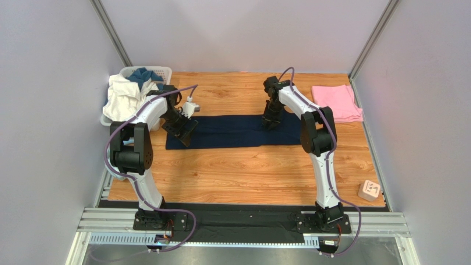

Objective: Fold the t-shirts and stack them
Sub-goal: Fold the other side of the tshirt into a rectangle

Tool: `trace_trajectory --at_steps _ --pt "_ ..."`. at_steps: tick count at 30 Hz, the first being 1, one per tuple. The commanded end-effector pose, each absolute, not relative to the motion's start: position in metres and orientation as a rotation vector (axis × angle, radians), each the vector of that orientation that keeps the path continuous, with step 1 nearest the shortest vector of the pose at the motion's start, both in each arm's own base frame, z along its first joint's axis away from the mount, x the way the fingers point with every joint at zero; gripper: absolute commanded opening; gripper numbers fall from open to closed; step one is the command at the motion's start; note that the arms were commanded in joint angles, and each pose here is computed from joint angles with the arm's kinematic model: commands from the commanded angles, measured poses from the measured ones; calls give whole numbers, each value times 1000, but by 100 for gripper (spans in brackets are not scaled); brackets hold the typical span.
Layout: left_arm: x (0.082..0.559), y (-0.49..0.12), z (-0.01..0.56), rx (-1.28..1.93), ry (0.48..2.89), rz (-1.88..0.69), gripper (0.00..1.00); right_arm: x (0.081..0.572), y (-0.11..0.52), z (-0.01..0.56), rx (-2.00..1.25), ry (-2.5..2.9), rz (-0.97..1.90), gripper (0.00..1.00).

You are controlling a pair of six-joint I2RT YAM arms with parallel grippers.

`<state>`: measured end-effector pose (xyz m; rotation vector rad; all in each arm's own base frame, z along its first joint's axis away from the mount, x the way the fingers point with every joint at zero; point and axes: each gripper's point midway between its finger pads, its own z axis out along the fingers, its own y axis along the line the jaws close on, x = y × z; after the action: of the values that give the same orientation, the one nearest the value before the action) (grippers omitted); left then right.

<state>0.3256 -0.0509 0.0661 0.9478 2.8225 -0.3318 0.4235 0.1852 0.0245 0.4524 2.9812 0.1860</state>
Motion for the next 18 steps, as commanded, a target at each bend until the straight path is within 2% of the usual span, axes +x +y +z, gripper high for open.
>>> trace_trajectory --at_steps 1,9,12,16,18 --pt "326 -53 65 970 2806 -338 99 441 180 29 464 2927 181 30" --pt "326 -52 63 976 2813 -337 99 455 176 40 480 2886 198 29" --pt "325 -50 62 983 2815 -326 99 458 178 40 474 2880 208 23" --pt "324 -50 60 985 2818 -328 99 463 180 41 471 2872 221 6" --pt "324 -50 60 985 2819 -326 99 465 180 40 473 2870 221 1"
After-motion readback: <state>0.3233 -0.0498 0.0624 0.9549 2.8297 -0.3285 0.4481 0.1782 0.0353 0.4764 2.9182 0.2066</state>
